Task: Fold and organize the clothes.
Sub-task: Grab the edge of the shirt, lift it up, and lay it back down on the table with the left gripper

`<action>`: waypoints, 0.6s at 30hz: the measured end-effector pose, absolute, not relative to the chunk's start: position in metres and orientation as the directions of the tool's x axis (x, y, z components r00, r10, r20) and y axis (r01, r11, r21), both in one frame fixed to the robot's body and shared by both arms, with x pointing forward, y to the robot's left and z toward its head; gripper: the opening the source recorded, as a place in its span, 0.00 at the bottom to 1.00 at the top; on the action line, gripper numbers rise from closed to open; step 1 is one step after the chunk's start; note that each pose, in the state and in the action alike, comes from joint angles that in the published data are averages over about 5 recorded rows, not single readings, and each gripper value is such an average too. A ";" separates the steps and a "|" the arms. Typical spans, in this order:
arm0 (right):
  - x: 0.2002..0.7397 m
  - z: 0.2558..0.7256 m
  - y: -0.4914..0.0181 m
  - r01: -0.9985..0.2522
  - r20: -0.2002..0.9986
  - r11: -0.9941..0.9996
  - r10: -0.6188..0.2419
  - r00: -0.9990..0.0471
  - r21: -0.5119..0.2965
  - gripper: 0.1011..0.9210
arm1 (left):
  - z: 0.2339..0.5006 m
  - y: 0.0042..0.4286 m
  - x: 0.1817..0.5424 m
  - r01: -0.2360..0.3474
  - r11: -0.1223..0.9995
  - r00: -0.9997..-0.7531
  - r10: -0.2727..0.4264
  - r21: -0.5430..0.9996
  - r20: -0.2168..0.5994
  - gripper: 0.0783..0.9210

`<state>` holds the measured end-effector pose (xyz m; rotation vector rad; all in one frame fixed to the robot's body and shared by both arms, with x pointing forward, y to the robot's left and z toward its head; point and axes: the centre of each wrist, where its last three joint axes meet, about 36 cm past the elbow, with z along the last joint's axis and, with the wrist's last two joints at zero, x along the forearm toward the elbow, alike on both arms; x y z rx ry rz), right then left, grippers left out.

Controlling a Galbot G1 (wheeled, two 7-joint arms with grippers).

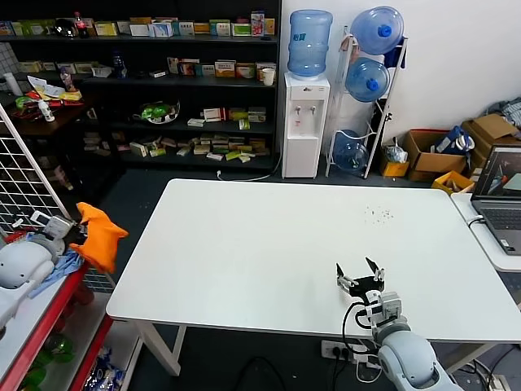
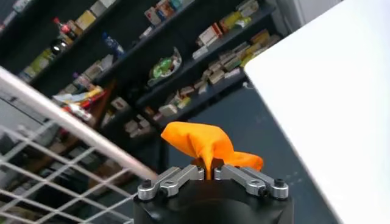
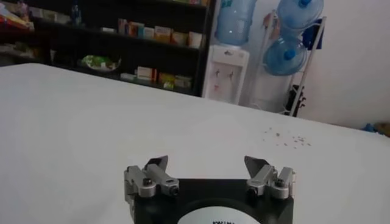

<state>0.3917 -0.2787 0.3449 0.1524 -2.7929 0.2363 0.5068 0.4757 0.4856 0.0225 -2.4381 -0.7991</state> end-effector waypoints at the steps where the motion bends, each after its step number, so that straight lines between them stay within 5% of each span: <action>1: 0.391 0.344 -0.278 -0.134 0.336 0.980 -0.078 -0.939 -0.146 0.88 | 0.483 0.468 0.507 0.155 0.834 -0.838 -0.173 0.529 0.517 0.07; 18: 0.380 0.334 -0.285 -0.116 0.346 0.977 -0.047 -0.937 -0.181 0.88 | 0.448 0.340 0.498 0.150 0.977 -0.813 0.034 0.153 0.582 0.07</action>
